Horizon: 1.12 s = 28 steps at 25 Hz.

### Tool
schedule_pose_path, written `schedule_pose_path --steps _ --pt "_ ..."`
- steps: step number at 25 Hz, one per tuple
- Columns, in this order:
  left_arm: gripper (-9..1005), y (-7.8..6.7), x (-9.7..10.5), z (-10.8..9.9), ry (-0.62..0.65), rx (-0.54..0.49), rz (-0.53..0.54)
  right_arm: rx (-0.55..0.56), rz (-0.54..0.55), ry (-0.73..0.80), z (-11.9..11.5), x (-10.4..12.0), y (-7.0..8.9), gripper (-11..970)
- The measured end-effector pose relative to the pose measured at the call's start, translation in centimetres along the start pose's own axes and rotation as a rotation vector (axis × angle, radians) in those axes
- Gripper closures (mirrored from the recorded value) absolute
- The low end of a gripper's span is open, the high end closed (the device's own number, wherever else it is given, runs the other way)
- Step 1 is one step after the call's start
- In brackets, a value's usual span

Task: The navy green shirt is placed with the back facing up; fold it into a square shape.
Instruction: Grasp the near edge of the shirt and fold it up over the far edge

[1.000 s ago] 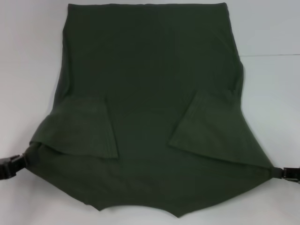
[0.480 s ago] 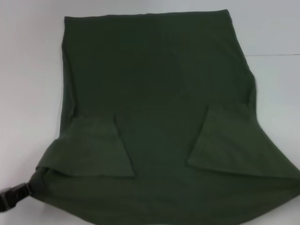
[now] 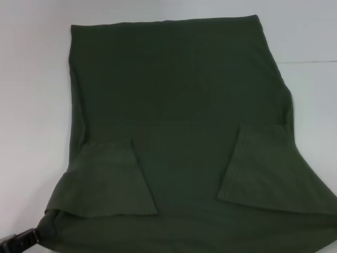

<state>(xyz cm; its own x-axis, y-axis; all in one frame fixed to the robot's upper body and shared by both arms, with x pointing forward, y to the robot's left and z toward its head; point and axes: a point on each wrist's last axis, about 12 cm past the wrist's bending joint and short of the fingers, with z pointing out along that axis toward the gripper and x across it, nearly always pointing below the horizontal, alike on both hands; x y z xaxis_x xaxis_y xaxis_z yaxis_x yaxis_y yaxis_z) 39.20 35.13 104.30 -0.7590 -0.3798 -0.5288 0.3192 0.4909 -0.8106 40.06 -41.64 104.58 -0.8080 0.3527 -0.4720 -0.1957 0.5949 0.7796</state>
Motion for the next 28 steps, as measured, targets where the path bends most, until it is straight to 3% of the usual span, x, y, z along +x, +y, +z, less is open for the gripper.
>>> schedule_pose_path --steps 7,8,11,12,13,14,21,28 --pt "948 0.0 -0.6 0.5 0.008 0.011 0.009 -0.009 0.003 -0.063 0.0 -1.2 0.1 934" --pt "948 0.0 -1.8 1.2 0.011 0.023 0.027 -0.013 -0.001 -0.076 0.1 -1.7 0.2 934" --pt "948 0.0 -2.9 1.8 0.011 0.027 0.044 -0.031 -0.028 -0.145 0.8 -4.4 0.6 933" --pt "948 0.2 -5.3 3.2 0.009 0.028 0.075 -0.031 -0.028 -0.145 0.8 -4.4 0.6 933" --pt "948 0.4 -6.5 4.1 0.006 0.031 0.088 -0.037 -0.049 -0.183 1.4 -6.2 0.9 933" --pt "948 0.4 -6.5 4.1 0.006 0.031 0.088 -0.037 -0.049 -0.183 1.4 -6.2 0.9 933" --pt "948 0.3 -14.5 9.3 -0.06 -0.039 0.19 -0.012 -0.118 -0.281 5.1 -12.3 2.1 933" --pt "947 -0.1 -19.4 13.6 -0.158 -0.153 0.259 0.075 -0.178 -0.356 9.9 -17.4 3.4 933"
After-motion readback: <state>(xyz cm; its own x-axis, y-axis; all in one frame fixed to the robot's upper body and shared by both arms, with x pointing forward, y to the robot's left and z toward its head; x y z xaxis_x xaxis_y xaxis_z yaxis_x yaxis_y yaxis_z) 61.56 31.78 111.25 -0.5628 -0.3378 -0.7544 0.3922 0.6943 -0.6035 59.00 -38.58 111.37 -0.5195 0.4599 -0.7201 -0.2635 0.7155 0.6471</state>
